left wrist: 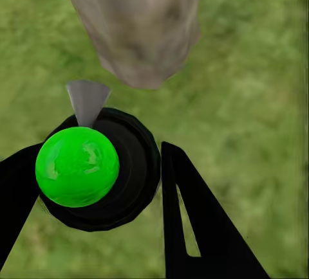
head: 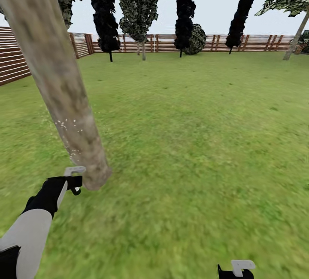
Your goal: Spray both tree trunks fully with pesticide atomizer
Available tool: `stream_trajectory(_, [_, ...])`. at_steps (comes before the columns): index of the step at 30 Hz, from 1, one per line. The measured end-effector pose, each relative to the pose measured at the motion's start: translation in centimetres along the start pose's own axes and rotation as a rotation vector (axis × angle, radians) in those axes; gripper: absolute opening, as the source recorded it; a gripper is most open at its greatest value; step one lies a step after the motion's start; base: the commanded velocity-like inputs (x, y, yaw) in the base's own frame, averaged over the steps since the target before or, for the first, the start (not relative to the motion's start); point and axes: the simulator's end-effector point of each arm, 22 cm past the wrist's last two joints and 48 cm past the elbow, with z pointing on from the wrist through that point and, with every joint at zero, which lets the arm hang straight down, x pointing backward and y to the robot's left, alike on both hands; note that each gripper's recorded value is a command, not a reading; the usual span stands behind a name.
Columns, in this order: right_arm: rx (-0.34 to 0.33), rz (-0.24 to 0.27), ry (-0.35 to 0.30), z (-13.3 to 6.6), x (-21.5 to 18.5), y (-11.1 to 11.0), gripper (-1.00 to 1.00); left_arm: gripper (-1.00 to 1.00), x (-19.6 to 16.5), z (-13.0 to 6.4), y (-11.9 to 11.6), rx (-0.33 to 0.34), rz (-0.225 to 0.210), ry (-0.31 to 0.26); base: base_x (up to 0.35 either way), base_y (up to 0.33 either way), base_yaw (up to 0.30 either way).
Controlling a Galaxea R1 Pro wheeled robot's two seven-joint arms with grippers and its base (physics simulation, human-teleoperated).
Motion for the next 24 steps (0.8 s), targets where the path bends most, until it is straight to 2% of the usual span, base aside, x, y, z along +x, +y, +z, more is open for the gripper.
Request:
stream_trajectory(10, [-0.001, 0.000, 0.001, 0.0, 0.0, 0.0, 1.00, -1.00, 0.1, 0.0, 0.0, -0.002, 0.004, 0.003, 0.076, -0.275, 0.013])
stream_trajectory(18, [-0.003, 0.001, 0.000, 0.0, 0.0, 0.2, 1.00, -1.00, 0.2, 0.0, 0.1, -0.004, 0.007, 0.008, 0.153, -0.264, 0.256])
stream_trajectory(21, [-0.003, 0.001, 0.001, 0.0, 0.0, 0.2, 1.00, -1.00, 0.3, -0.1, 1.4, -0.066, 0.012, 0.014, 0.180, -0.241, 0.276])
stream_trajectory(24, [-0.003, 0.001, 0.000, 0.0, 0.0, 0.2, 1.00, -1.00, 0.5, 0.0, 1.7, -0.082, 0.009, 0.017, 0.181, -0.240, 0.268])
